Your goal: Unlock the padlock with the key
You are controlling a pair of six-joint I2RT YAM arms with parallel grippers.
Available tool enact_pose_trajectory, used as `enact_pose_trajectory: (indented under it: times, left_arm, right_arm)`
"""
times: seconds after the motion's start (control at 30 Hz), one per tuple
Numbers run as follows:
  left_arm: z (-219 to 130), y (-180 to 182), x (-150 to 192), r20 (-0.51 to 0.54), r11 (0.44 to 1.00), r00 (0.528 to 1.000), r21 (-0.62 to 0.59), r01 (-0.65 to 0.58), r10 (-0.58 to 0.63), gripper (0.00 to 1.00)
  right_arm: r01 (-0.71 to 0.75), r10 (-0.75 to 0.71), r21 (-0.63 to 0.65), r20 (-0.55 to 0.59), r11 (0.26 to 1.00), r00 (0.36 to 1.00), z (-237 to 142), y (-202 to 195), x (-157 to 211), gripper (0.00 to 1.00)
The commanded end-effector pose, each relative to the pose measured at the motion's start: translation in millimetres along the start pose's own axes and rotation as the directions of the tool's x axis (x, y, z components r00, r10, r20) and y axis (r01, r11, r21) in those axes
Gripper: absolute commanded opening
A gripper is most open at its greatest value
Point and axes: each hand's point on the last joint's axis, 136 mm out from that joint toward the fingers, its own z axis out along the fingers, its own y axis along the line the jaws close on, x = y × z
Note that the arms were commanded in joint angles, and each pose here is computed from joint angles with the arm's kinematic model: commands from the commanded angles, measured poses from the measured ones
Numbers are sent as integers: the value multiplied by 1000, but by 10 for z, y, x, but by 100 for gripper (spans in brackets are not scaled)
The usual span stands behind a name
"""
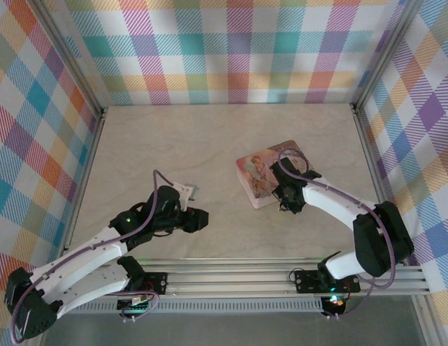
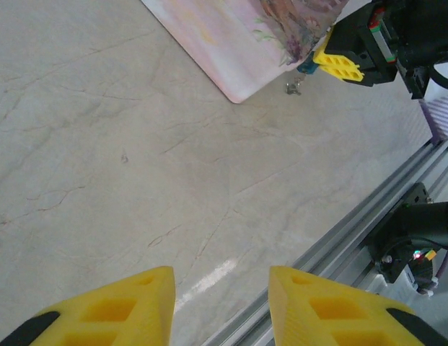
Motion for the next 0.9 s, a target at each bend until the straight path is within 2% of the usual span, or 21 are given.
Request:
enact_pose_trajectory:
  times: [0.0, 0.1, 0.2, 0.3, 0.43, 0.53, 0.87]
  left_arm:
    - [36, -273, -236, 43, 989, 995, 115, -89, 85, 39]
    - [161, -447, -317, 76, 968, 992, 222, -118, 103, 39]
    - [227, -605, -414, 160, 931, 978, 317, -183, 138, 40]
    - [270, -623, -496, 240, 912, 951, 313, -264, 193, 41]
    - [434, -598, -469, 194, 904, 944, 290, -315, 267, 41]
    - [496, -610, -429, 184, 902, 943, 288, -322, 278, 41]
    - [580, -581, -243, 121, 911, 957, 297, -287, 262, 40]
  right_arm:
    - [18, -25, -184, -34, 983, 999, -12, 395, 24, 0]
    - [53, -76, -183, -120, 982, 990, -31, 377, 175, 0]
    - [39, -71, -165, -192, 986, 979, -95, 287, 287, 0]
    - [-34, 3, -128, -240, 991, 971, -153, 132, 369, 0]
    - [-161, 118, -178, -228, 971, 967, -223, 28, 347, 0]
    - [-239, 194, -234, -201, 942, 960, -266, -49, 264, 0]
    - [-355, 293, -275, -241, 894, 925, -98, -321, 193, 0]
